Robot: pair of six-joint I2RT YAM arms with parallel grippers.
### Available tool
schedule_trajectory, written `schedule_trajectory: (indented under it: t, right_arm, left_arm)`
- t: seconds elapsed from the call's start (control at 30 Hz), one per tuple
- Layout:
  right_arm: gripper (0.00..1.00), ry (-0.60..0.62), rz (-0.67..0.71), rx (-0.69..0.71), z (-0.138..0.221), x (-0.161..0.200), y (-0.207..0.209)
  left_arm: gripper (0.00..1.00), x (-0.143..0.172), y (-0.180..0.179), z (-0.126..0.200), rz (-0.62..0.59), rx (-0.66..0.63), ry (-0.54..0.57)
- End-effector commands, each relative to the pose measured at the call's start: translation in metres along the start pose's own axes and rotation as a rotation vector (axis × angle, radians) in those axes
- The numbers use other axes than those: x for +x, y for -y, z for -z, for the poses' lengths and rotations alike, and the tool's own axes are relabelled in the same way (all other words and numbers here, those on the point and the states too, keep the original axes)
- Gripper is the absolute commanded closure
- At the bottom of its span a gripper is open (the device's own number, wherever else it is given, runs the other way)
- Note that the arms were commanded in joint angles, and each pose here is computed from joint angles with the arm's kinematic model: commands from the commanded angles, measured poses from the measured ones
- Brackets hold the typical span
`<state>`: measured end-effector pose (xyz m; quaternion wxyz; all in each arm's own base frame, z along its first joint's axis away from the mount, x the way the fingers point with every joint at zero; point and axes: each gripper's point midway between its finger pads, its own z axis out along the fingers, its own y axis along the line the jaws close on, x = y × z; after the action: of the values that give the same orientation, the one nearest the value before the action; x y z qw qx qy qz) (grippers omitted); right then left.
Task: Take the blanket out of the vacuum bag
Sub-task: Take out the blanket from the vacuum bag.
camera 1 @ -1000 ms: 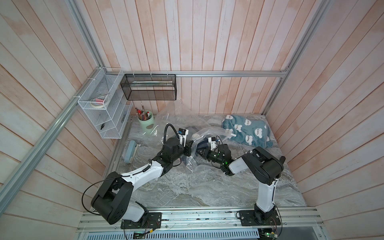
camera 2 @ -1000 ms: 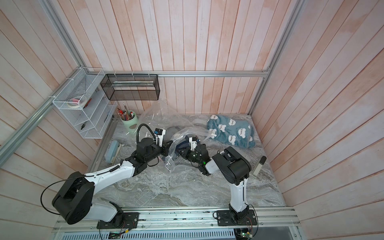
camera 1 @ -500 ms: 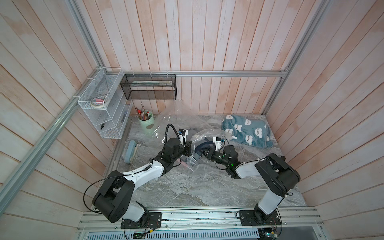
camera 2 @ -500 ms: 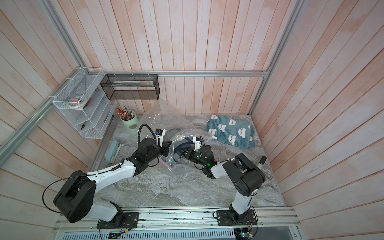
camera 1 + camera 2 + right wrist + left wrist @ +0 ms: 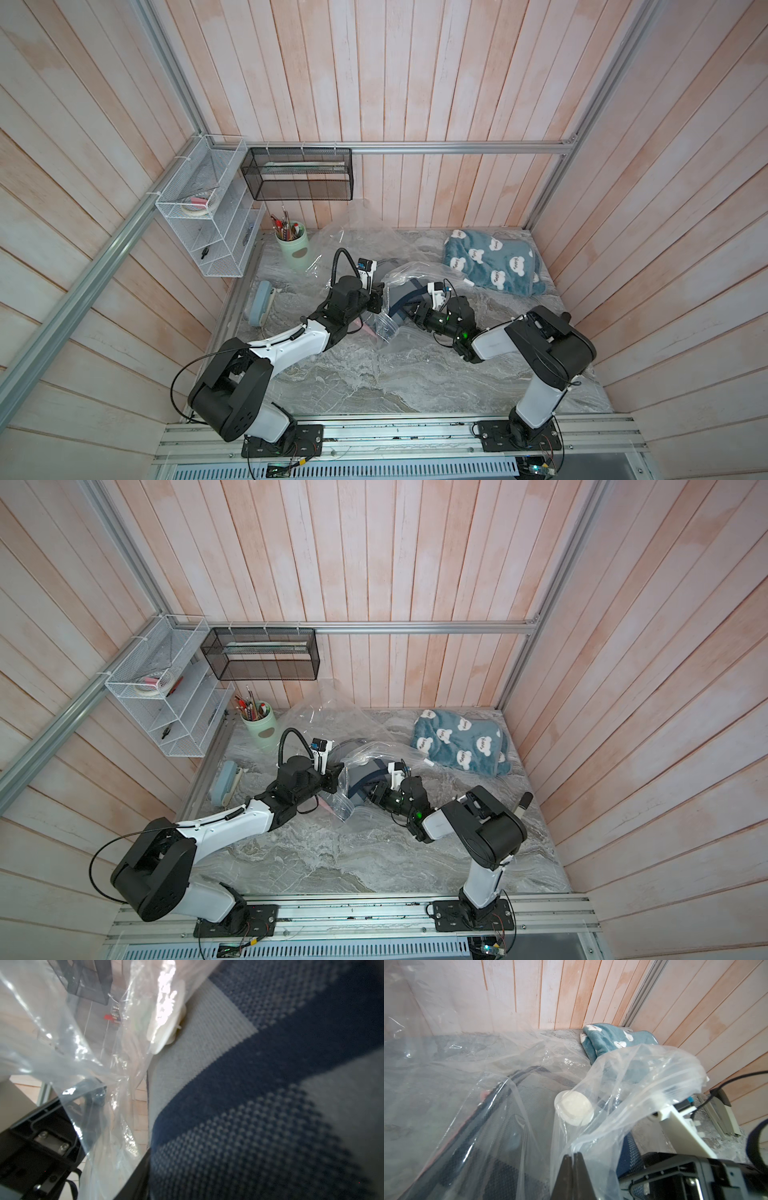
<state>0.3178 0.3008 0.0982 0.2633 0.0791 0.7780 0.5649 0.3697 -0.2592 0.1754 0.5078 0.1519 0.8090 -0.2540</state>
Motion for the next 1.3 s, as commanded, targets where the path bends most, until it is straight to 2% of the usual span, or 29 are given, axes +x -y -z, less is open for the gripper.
schedule_trajectory:
  t: [0.0,0.07,0.2,0.47,0.53,0.57,0.6,0.7,0.73,1.0,1.27]
  right_arm:
    - [0.43,0.034,0.017,-0.087,-0.005,-0.011,-0.017]
    - [0.38,0.044,0.019,-0.100,-0.006,-0.013,-0.019]
    - [0.34,0.049,0.027,-0.129,-0.011,-0.018,-0.027]
    - [0.34,0.031,0.046,-0.138,-0.029,-0.026,-0.032]
    - [0.37,0.019,0.038,-0.137,-0.035,-0.026,-0.029]
    - [0.40,0.012,0.034,-0.140,-0.038,-0.025,-0.027]
    - [0.51,0.005,0.026,-0.141,-0.040,-0.024,-0.025]
    - [0.96,-0.010,0.011,-0.159,-0.045,-0.022,-0.022]
    - [1.00,-0.013,0.007,-0.167,-0.046,-0.021,-0.023]
    - [1.00,-0.006,0.014,-0.235,-0.031,-0.025,-0.053]
    - [1.00,-0.016,0.037,-0.259,-0.021,-0.034,-0.091]
  left_arm:
    - [1.00,-0.009,0.001,0.007,-0.009,-0.001,0.028]
    - [1.00,-0.009,0.002,0.009,-0.009,0.001,0.031]
    - [1.00,-0.009,0.001,0.010,-0.012,-0.003,0.031]
    - [1.00,-0.007,0.002,0.009,-0.008,0.003,0.028]
    - [1.00,-0.009,0.003,0.009,-0.009,0.005,0.032]
    - [1.00,-0.009,0.002,0.009,-0.009,0.003,0.031]
    - [1.00,-0.010,0.002,0.010,-0.009,0.003,0.034]
    - [1.00,-0.011,0.002,0.010,-0.009,0.001,0.036]
    - [1.00,-0.011,0.002,0.010,-0.009,-0.001,0.036]
    - [1.00,-0.018,-0.016,0.001,-0.022,-0.072,0.031]
    - [1.00,-0.025,-0.030,-0.010,0.001,-0.049,0.049]
